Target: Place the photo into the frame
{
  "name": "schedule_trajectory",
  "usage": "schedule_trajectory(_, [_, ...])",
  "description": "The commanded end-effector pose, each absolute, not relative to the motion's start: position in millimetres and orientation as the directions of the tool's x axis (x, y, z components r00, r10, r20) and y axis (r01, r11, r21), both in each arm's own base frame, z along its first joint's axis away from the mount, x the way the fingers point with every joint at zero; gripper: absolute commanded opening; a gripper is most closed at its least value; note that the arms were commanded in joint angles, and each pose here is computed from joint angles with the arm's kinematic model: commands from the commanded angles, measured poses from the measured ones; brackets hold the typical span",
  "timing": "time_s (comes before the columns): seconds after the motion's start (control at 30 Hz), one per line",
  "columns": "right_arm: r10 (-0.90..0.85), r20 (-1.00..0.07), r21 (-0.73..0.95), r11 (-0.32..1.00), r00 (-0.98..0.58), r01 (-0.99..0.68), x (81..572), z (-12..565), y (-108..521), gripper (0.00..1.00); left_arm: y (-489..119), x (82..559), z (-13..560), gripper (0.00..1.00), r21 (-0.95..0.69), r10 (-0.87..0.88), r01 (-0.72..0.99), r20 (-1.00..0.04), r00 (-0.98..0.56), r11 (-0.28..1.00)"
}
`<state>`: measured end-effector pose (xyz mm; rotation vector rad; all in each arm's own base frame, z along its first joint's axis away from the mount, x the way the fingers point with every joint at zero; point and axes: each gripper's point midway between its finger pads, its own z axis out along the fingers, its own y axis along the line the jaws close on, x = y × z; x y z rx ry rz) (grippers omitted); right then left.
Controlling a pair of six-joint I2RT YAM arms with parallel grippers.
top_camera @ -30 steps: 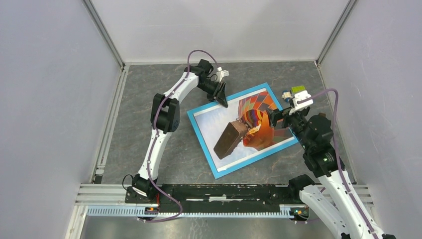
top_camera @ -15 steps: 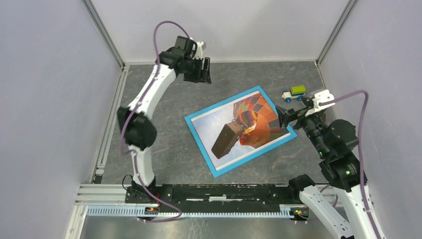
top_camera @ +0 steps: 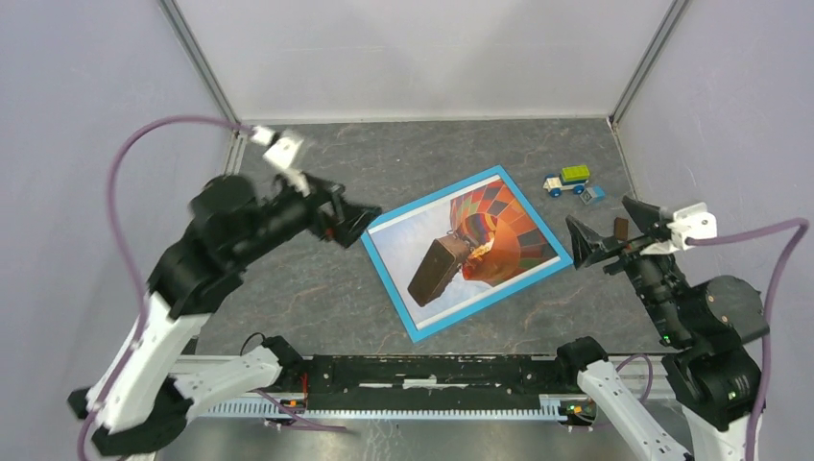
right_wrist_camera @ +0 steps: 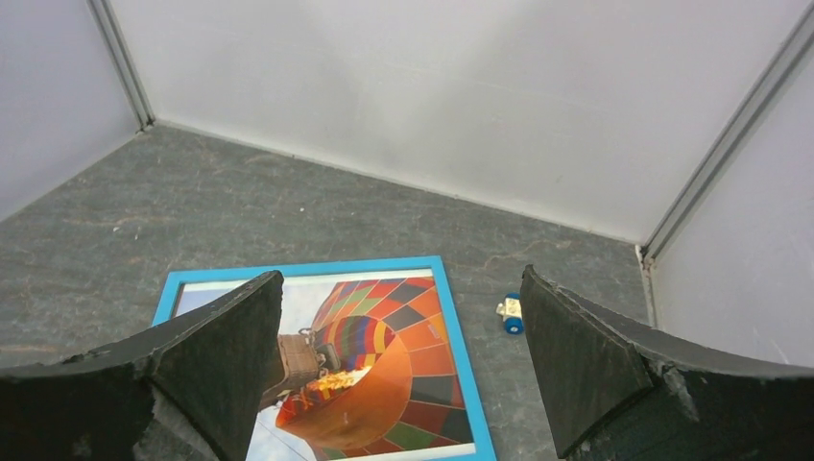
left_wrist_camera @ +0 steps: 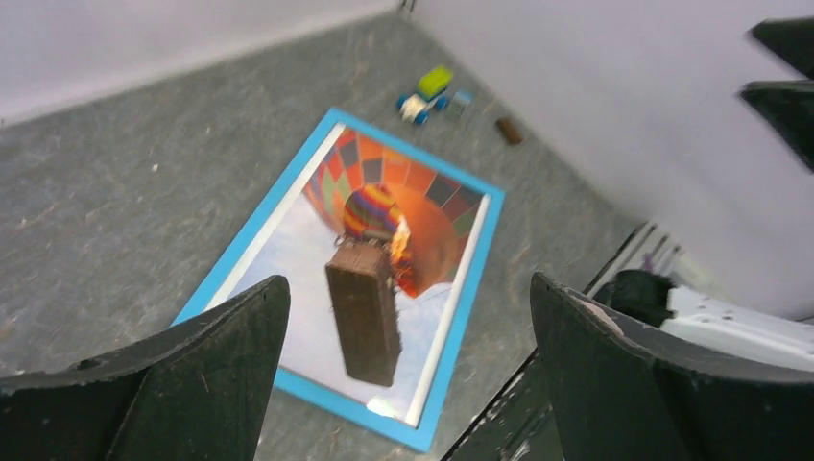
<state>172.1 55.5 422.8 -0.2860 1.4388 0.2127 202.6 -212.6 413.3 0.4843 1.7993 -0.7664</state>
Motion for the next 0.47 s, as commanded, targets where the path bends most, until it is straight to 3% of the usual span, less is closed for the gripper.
schedule_trajectory(0.0, [-0.010, -0.990, -0.046, 0.967, 0.142, -0.250, 154.8, 436.9, 37.1, 0.98, -178.3, 170.0, 473.4, 1.00, -0.343, -0.319, 0.672, -0.933, -0.165, 0.656])
schedule_trajectory(0.2, [0.044, -0.985, 0.007, 0.977, 0.167, -0.212, 144.0, 450.4, 26.6, 0.98, -134.5, 128.4, 503.4, 1.00, -0.332, -0.434, 0.699, -0.900, -0.034, 0.634])
schedule_trajectory(0.43, [0.064, -0.982, 0.018, 0.969, 0.179, -0.245, 150.6, 440.1, 35.5, 0.98, -118.3, 123.1, 498.1, 1.00, -0.340, -0.421, 0.659, -0.906, -0.038, 0.671])
